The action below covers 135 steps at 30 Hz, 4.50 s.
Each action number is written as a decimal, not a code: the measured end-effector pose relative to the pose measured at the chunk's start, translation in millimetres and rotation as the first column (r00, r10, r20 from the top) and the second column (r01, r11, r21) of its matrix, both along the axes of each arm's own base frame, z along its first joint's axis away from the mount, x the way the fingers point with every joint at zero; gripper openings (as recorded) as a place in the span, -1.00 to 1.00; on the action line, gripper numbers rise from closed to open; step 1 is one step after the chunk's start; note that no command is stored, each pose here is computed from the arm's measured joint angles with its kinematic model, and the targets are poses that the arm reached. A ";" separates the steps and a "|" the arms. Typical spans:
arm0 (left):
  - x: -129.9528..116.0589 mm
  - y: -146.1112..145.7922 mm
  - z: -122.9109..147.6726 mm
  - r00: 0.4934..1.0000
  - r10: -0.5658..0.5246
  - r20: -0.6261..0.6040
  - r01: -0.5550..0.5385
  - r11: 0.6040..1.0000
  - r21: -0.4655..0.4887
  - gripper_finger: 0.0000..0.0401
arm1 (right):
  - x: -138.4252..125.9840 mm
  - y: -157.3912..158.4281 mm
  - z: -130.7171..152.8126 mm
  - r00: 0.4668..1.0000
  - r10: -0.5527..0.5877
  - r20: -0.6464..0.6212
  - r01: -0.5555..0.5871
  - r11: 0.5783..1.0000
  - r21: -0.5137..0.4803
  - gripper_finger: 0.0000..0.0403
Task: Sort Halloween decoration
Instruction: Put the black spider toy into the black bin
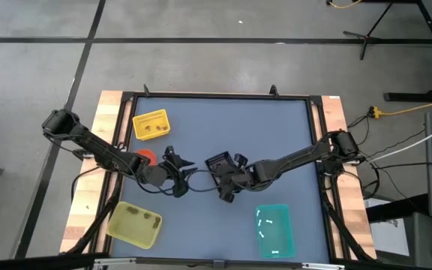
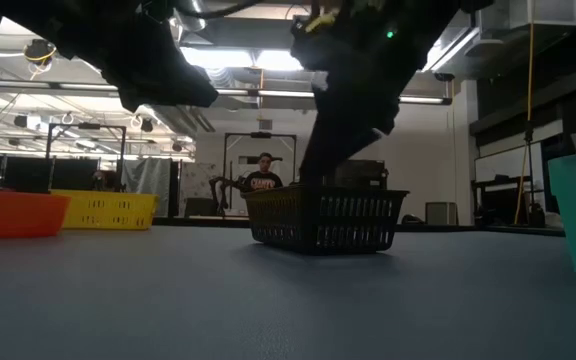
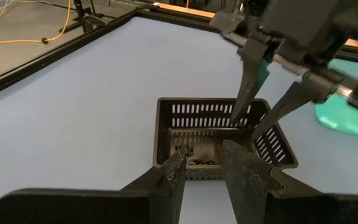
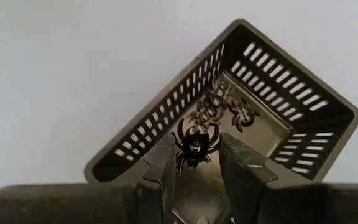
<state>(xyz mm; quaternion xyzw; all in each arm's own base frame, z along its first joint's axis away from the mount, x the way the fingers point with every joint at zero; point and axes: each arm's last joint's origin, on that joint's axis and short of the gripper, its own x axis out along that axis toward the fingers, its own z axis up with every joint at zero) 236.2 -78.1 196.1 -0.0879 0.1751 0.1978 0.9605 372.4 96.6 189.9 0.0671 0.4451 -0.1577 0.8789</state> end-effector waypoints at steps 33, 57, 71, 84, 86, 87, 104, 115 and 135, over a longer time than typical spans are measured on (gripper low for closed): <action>-0.2 -3.5 -2.7 0.992 -0.119 -0.040 0.116 0.992 -0.058 -0.54 | 10.0 -38.9 -11.6 0.998 -0.013 -0.067 0.017 0.998 0.060 -0.47; -0.2 -3.5 -2.7 0.992 -0.118 -0.040 0.116 0.992 -0.058 -0.54 | 10.1 -38.6 -11.5 0.998 -0.013 -0.066 0.017 0.998 0.060 0.16; -0.1 -3.3 -2.6 0.992 -0.117 -0.038 0.114 0.992 -0.057 -0.54 | -3.0 -39.7 13.9 0.998 0.007 -0.065 -0.001 0.996 0.091 0.32; 2.1 -3.1 1.5 0.995 -0.104 0.009 0.104 0.993 -0.063 -0.54 | -64.2 -29.9 92.1 0.999 -0.052 0.016 0.053 0.988 -0.147 0.32; 3.1 -1.7 2.6 0.994 -0.105 0.014 0.105 0.993 -0.049 -0.54 | -70.5 -23.0 95.4 0.999 -0.037 0.016 0.039 0.984 -0.174 0.32; 3.4 -1.0 2.6 0.994 -0.108 0.009 0.108 0.993 -0.039 -0.54 | -72.6 -19.6 96.6 1.000 -0.027 0.016 0.029 0.983 -0.180 0.32; 22.5 0.7 56.8 0.924 -0.303 -0.231 0.307 0.951 -0.019 -0.22 | -95.1 -9.3 85.3 0.988 -0.020 -0.151 -0.021 0.964 -0.265 0.32; -12.3 -9.7 54.4 0.693 -0.420 -0.586 0.273 0.905 -0.326 -0.12 | -102.5 -12.0 51.8 0.979 -0.023 -0.205 -0.037 0.959 -0.281 0.32; -63.9 -19.6 -21.5 0.451 -0.404 -0.796 0.278 0.911 -0.305 -0.12 | -99.2 -10.2 50.8 0.984 -0.001 -0.180 -0.044 0.969 -0.245 0.32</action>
